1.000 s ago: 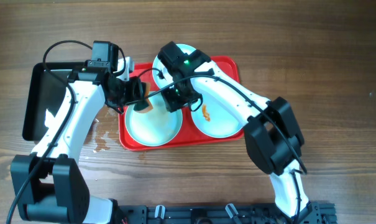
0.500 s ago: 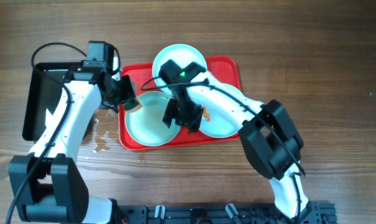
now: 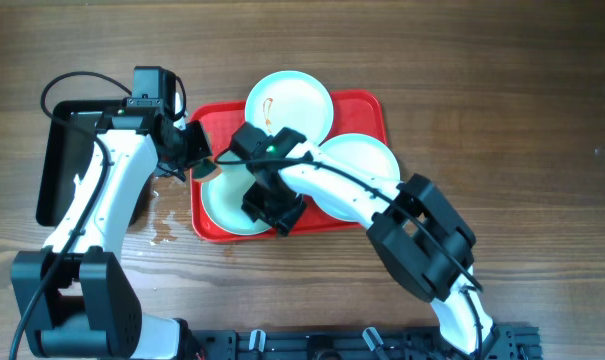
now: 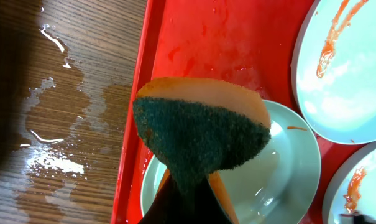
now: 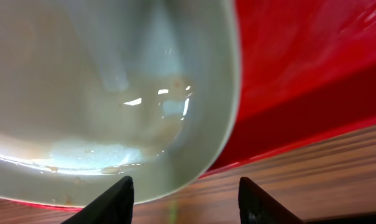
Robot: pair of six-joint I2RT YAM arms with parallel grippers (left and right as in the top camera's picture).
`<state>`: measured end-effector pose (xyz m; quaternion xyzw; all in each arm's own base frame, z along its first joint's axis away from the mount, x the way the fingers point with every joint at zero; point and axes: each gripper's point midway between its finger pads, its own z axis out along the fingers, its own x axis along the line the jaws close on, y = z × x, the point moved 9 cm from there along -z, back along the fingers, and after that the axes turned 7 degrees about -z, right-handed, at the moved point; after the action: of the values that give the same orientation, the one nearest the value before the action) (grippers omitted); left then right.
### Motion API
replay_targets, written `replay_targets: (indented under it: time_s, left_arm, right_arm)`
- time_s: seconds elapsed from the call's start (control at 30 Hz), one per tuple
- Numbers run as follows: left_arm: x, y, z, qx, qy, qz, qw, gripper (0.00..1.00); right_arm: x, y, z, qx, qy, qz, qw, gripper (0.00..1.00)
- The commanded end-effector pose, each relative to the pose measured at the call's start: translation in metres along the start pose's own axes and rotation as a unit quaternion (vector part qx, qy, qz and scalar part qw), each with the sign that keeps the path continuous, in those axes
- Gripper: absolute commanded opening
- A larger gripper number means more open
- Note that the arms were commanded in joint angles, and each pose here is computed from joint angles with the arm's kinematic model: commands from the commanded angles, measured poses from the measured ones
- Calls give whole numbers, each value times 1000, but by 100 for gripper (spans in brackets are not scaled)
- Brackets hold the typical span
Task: Clean dirty plates on tray and stack at the side
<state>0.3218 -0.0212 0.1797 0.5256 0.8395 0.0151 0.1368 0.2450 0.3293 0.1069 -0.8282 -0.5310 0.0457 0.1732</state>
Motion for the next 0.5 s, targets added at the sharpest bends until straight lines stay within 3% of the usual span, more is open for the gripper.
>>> replay_targets:
  time_s: [0.0, 0.47]
  left_arm:
    - [0, 3, -4, -9, 1, -6, 1000, 4]
    - [0, 2, -4, -7, 2, -7, 1000, 4]
  right_arm:
    - [1, -5, 1, 3, 13, 33, 999, 55]
    - [-5, 1, 12, -20, 8, 22, 1000, 32]
